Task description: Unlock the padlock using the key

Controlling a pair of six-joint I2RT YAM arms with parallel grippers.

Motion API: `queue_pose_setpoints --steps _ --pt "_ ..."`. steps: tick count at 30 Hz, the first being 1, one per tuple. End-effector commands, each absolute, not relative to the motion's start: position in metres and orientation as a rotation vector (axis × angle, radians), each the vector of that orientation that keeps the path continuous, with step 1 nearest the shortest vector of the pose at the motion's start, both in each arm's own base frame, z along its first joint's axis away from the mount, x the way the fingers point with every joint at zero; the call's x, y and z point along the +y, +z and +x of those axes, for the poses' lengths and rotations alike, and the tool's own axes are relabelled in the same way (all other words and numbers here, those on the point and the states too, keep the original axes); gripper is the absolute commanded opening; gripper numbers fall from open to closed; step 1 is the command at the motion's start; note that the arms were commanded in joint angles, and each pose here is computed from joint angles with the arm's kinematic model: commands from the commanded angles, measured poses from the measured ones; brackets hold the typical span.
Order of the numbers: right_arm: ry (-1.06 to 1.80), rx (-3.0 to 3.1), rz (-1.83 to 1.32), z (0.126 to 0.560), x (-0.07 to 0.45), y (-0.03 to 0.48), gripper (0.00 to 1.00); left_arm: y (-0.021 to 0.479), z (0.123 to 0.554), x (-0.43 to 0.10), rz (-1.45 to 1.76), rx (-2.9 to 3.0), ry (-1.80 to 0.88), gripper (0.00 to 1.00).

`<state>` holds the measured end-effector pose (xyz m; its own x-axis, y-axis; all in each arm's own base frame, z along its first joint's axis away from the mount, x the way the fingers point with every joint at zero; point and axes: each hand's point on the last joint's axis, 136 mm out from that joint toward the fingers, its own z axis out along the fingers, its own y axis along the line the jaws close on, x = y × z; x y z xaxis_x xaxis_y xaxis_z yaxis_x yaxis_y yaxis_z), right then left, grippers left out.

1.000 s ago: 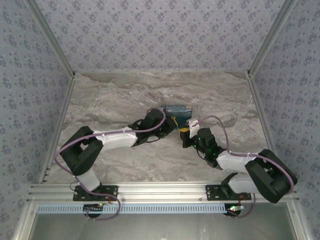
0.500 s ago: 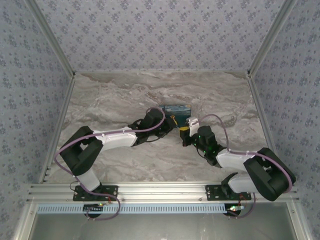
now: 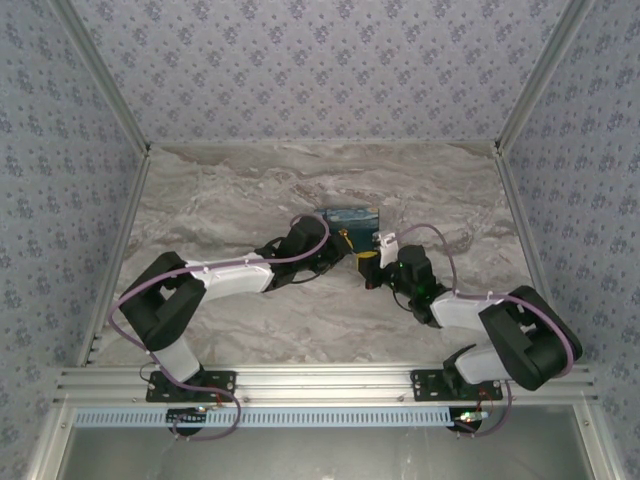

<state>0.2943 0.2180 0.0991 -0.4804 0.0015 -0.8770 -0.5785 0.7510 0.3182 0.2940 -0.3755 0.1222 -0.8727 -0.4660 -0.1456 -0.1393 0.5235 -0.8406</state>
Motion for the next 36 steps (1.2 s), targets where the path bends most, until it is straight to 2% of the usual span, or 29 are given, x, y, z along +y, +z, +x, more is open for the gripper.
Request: queue_pose_setpoints --steps 1,19,36 --pt "0.861 1.753 -0.439 0.313 0.236 0.161 0.00 0.152 0.265 -0.404 -0.354 2.444 -1.476 0.17" --pt "0.978 1.790 -0.437 0.321 0.231 0.161 0.00 0.136 0.263 -0.396 -0.366 2.471 -1.434 0.17" --pt "0.968 1.858 -0.371 0.323 0.227 0.148 0.00 0.128 0.269 -0.390 -0.388 2.471 -1.412 0.16"
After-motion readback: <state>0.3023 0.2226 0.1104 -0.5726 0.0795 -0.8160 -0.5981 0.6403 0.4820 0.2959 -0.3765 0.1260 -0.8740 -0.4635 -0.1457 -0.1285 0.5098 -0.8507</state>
